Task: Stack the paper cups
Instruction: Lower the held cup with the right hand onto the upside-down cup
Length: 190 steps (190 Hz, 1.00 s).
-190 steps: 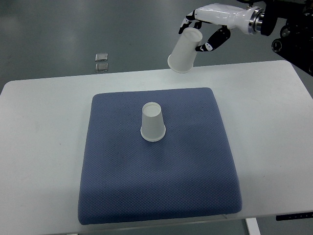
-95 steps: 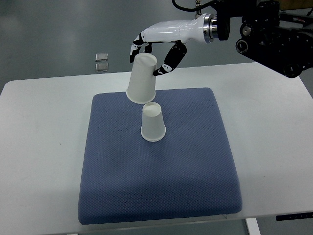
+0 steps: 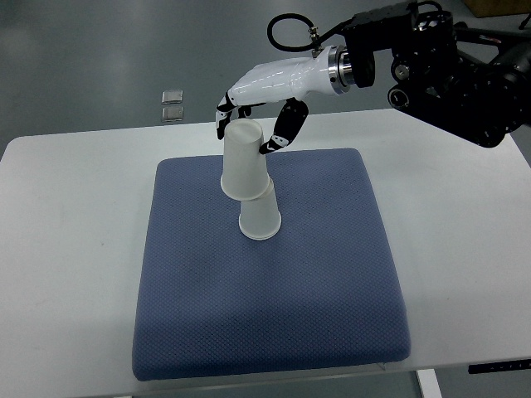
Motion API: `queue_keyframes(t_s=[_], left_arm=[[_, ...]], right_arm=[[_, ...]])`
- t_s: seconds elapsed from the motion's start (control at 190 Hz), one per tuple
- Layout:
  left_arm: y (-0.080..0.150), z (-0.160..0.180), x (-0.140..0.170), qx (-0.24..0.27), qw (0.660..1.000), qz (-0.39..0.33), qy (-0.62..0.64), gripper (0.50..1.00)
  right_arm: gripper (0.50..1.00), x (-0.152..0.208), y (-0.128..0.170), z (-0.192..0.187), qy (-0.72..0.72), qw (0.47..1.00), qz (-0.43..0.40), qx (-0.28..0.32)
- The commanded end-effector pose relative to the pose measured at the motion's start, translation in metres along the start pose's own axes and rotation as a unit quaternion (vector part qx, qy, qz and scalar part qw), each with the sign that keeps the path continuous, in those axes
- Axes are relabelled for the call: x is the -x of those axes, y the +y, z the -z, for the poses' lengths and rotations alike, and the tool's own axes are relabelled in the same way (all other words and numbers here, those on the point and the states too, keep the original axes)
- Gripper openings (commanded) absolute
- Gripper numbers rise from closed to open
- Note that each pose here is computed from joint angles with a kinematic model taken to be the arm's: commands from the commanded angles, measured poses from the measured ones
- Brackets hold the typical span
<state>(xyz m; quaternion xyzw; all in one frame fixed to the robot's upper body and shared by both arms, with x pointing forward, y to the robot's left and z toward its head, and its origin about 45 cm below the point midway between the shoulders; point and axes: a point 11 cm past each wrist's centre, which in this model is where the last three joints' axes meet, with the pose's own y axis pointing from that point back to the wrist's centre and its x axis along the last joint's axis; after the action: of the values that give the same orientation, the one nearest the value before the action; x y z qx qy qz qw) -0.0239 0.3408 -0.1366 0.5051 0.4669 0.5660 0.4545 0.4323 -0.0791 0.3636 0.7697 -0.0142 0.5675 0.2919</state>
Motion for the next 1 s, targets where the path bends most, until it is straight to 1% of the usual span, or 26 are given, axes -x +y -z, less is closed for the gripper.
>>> queue_keyframes(t_s=[0.0,0.341,0.536,0.751,0.882,0.93,0.987,0.993], left_arm=[[0.0,0.0,0.0,0.0,1.0,0.0,0.0,1.0],[0.0,0.0,0.0,0.0,1.0,0.0,0.0,1.0],[0.0,0.0,0.0,0.0,1.0,0.0,0.0,1.0],[0.0,0.0,0.0,0.0,1.0,0.0,0.0,1.0],[0.0,0.0,0.0,0.0,1.0,0.0,0.0,1.0],[0.0,0.0,0.0,0.001,1.0,0.0,0.0,1.0],[0.0,0.0,0.0,0.0,1.0,0.0,0.0,1.0],[0.0,0.0,0.0,0.0,1.0,0.0,0.0,1.0]], right_arm=[[0.592,0.0,0.0,-0.001,0.01,1.0,0.004,0.004],[0.594,0.004,0.002,-0.005,0.027,0.999,0.014,0.013],[0.594,0.012,0.001,-0.007,0.024,0.999,0.016,0.015],[0.609,0.022,-0.002,-0.009,0.023,0.999,0.017,0.016],[0.65,0.023,-0.002,-0.009,0.023,1.0,0.014,0.016],[0.695,0.024,-0.002,-0.01,0.022,1.0,0.014,0.016],[0.723,0.025,-0.002,-0.01,0.02,1.0,0.014,0.016],[0.731,0.024,-0.001,-0.01,0.02,1.0,0.014,0.016]])
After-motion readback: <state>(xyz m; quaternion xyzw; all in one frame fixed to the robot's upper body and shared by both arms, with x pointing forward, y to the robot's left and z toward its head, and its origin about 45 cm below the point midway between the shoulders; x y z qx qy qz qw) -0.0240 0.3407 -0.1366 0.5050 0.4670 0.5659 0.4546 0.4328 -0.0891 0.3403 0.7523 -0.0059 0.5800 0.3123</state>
